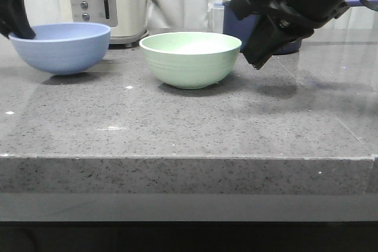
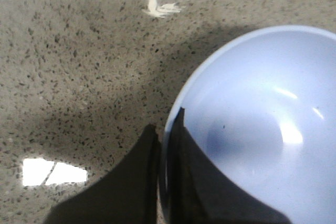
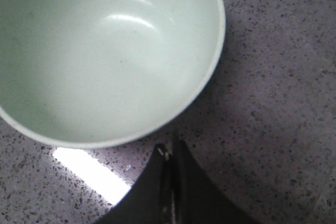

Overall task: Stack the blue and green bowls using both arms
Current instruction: 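Grasp the light blue bowl rim with the left gripper, then lift the blue bowl and carry it over the green bowl, then lower the blue bowl into the green bowl and open the left gripper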

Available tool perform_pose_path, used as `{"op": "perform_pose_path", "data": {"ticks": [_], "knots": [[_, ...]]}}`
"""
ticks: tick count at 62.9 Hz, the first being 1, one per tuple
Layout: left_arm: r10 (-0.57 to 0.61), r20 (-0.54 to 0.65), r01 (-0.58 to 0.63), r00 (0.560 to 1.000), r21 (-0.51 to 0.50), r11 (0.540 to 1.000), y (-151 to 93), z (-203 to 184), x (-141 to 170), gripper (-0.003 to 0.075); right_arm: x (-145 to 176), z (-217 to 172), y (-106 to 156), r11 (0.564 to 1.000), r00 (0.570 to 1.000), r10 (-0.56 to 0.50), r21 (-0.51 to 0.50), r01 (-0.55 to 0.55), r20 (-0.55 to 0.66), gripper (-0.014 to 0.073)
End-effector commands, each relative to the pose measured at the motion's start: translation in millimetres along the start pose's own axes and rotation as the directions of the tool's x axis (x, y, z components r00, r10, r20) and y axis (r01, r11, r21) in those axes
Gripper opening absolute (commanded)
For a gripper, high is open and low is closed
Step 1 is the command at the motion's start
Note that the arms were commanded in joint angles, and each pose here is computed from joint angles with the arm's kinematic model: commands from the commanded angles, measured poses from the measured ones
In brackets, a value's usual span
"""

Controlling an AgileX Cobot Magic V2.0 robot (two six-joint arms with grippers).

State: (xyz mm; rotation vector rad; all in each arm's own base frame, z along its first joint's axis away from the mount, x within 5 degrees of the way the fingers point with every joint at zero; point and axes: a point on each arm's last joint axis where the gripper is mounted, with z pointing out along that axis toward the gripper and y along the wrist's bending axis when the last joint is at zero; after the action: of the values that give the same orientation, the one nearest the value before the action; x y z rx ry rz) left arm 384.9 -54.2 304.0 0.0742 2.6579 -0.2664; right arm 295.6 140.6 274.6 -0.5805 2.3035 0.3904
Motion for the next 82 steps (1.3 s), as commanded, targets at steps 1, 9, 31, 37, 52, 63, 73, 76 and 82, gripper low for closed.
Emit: {"op": "perform_pose_path", "data": {"ticks": [1,9,31,37,52,63,73,76,82], "knots": [[0.048,0.173,-0.056,0.984,0.039,0.998,-21,-57,-14,-0.002,-18,-17,0,1.0,0.994,-0.005,0.016,0.003,0.108,-0.0063],[0.128,0.212,-0.147,0.969,0.075,0.986,-51,-88,-19,-0.002,-18,-17,0,1.0,0.994,-0.005,0.016,0.003,0.108,-0.0063],[0.325,0.248,-0.374,0.913,0.187,0.908,-146,-97,-20,-0.002,-18,-17,0,1.0,0.994,-0.005,0.016,0.003,0.108,-0.0063],[0.371,0.225,-0.416,0.901,0.206,0.886,-167,-86,-15,-0.002,-18,-17,0,1.0,0.994,-0.005,0.016,0.003,0.108,-0.0063],[0.423,0.166,-0.45,0.891,0.19,0.873,-184,-56,-11,-0.002,-18,-17,0,1.0,0.994,-0.005,0.016,0.003,0.108,-0.0063],[0.431,0.151,-0.453,0.89,0.175,0.874,-184,-46,-12,-0.002,-18,-17,0,1.0,0.994,-0.005,0.016,0.003,0.108,-0.0063],[0.439,0.152,-0.46,0.886,0.154,0.875,-183,-44,-13,-0.002,-18,-17,0,1.0,0.994,-0.005,0.016,0.003,0.108,-0.0063],[0.44,0.152,-0.461,0.885,0.15,0.875,-182,-44,-13,-0.002,-18,-17,0,1.0,0.994,-0.005,0.016,0.003,0.108,-0.0063],[0.441,0.148,-0.461,0.885,0.15,0.875,-183,-42,-13,-0.002,-18,-17,0,1.0,0.994,-0.005,0.016,0.003,0.108,-0.0063]]}}
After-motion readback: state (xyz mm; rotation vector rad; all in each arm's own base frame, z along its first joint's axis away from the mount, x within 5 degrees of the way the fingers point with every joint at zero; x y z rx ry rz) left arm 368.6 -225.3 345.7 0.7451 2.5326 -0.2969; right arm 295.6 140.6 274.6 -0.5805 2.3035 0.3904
